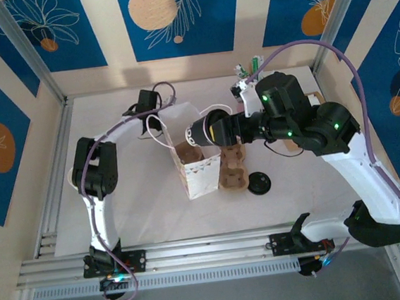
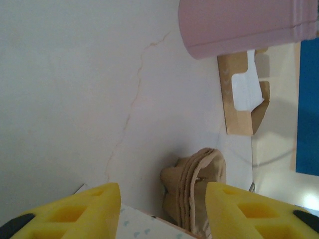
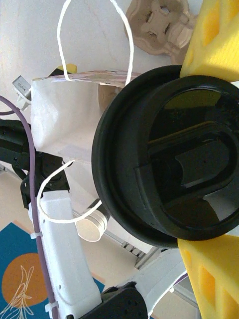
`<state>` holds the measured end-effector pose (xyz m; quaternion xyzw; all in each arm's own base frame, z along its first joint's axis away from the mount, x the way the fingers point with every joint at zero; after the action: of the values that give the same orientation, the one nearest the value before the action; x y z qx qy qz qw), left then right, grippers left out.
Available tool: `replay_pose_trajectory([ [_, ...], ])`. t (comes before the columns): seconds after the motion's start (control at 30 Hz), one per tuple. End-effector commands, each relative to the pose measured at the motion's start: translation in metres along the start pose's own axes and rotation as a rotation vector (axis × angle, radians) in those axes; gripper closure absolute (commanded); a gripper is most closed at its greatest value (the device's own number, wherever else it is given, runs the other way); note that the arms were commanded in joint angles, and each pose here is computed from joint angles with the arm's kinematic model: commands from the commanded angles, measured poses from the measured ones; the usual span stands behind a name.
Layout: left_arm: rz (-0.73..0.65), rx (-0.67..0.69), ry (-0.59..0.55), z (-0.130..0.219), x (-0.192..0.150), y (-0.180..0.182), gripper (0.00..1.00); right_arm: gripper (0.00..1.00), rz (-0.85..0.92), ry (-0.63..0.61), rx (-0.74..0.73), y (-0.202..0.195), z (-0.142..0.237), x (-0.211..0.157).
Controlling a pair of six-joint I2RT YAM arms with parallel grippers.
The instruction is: Pack the takeout coffee
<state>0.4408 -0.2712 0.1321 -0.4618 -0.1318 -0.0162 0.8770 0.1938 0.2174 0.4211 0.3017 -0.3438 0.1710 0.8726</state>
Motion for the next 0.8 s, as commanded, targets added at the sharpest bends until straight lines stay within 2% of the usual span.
replay_pose_trajectory([
  [0.0,-0.029,-0.044,-0.026,0.012,-0.006,-0.020,0.52,0.30,-0.022,0.013,0.011,0.003,0.006,0.000],
  [0.3,-0.045,-0.059,-0.012,0.011,-0.039,-0.033,0.52,0.30,-0.043,0.088,-0.026,-0.001,-0.003,-0.008],
  [0.77,-0.019,-0.041,-0.062,0.031,-0.043,-0.026,0.50,0.31,0.019,0.255,-0.177,-0.001,-0.025,-0.028],
])
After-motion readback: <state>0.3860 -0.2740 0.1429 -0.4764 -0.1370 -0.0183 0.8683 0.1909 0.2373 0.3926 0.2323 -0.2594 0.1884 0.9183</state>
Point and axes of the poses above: each hand's point on the last joint's axis, 136 mm out from that joint toward the fingers, its own z axis back along the fingers, its own y axis along the line the jaws close on, x = y × z, the point moved 2 cm from there along z, back along the fingers
